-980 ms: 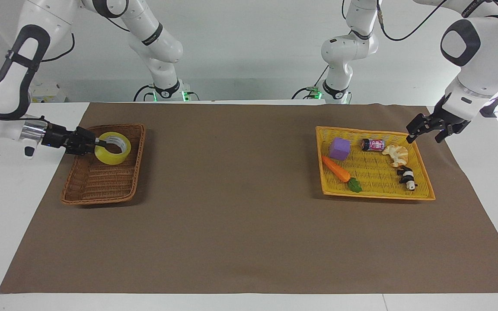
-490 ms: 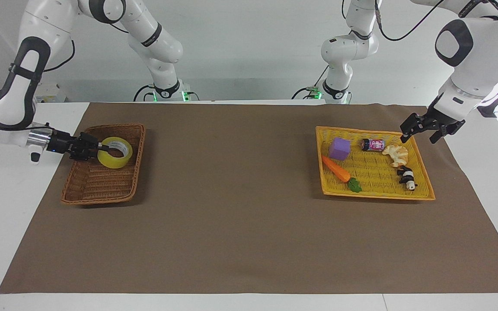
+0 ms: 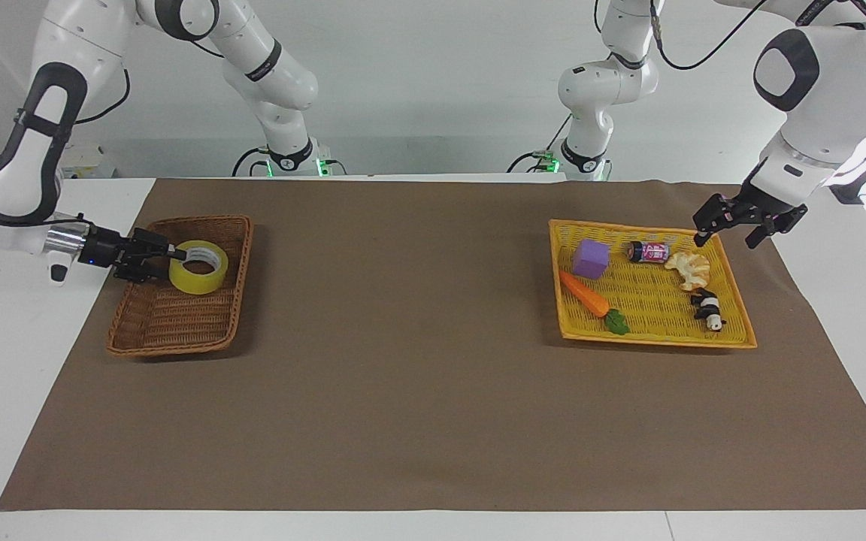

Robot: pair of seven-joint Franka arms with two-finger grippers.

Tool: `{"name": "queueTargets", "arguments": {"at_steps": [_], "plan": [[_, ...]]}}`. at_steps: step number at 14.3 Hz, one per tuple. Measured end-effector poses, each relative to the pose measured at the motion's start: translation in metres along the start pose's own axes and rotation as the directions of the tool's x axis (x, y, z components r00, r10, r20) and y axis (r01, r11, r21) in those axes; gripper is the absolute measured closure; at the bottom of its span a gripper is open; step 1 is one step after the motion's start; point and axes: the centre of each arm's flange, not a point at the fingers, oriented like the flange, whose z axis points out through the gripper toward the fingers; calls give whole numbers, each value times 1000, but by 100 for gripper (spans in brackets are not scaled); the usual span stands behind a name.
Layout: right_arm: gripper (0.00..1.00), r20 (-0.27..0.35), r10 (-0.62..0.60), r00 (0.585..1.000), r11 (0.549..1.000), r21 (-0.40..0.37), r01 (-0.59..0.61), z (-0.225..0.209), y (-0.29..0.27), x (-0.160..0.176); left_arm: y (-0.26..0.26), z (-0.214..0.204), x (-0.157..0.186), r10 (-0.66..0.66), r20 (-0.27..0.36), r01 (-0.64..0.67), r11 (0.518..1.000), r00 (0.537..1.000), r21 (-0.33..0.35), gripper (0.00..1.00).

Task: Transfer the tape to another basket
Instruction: 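Release the tape in the wicker basket and open the right gripper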

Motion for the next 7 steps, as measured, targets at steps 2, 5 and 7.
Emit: {"name": "queueTargets", "arguments": {"at_steps": [2, 5, 7], "plan": [[0, 7, -28, 1000, 999, -42, 29, -13, -12, 6, -2, 0, -1, -3, 3, 3, 1000, 1000, 0, 0], [0, 101, -102, 990, 964, -235, 123, -42, -66, 29, -2, 0, -1, -3, 3, 3, 1000, 1000, 0, 0], [0, 155, -110, 982, 924, -349, 158, -52, -120, 48, -2, -4, -2, -4, -4, 4, 1000, 1000, 1, 0]]}}
